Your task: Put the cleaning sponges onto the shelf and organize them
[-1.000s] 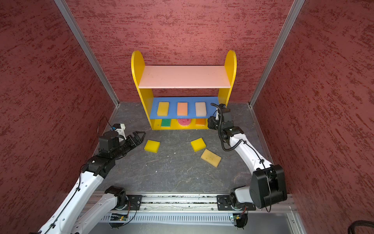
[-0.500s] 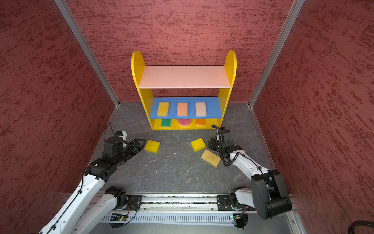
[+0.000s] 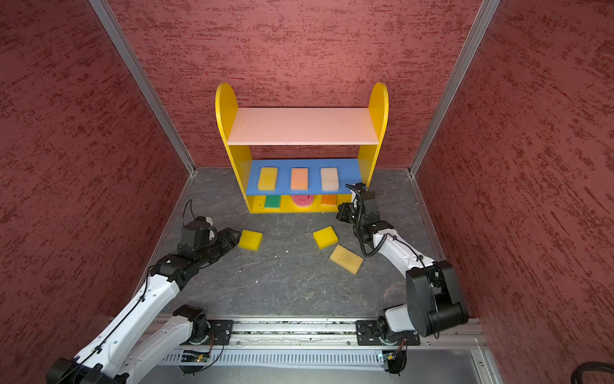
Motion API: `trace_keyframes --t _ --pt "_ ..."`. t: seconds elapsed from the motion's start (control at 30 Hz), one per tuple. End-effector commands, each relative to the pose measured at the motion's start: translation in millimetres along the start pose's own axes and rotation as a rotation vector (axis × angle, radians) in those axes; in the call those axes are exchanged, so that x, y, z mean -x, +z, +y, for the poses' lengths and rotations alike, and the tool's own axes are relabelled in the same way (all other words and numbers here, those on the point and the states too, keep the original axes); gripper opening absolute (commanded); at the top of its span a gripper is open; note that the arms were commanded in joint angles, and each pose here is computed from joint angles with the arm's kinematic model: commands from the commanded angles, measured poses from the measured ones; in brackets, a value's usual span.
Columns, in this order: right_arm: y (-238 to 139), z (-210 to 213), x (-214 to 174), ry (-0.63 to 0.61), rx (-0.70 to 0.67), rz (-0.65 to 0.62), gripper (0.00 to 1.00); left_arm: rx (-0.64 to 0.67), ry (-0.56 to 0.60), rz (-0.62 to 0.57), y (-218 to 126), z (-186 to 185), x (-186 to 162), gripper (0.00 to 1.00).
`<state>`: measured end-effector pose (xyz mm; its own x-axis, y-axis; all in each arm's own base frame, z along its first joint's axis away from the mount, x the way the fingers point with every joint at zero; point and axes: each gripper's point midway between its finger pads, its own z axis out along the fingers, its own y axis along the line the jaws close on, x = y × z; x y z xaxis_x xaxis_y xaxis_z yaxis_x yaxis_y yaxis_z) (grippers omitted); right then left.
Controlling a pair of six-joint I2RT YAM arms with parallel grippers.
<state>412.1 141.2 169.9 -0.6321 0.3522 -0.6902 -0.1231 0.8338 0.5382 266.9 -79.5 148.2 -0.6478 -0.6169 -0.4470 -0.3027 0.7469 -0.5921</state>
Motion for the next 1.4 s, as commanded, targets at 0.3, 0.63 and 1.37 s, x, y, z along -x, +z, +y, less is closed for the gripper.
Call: trace_keyframes --t 0.3,0.63,1.37 --pt "44.2 18.3 38.9 0.049 0.088 -0.040 0.00 -0.034 0.007 -0.040 -1.5 -11.8 19.0 0.78" --pt "61.8 18.9 48.1 0.065 0.101 -0.044 0.00 -0.024 -0.024 -0.032 3.7 -2.7 24.6 0.78" --pt "42.8 7.2 44.2 0.068 0.048 -0.056 0.00 -0.035 -0.031 -0.022 3.1 -3.6 24.4 0.81"
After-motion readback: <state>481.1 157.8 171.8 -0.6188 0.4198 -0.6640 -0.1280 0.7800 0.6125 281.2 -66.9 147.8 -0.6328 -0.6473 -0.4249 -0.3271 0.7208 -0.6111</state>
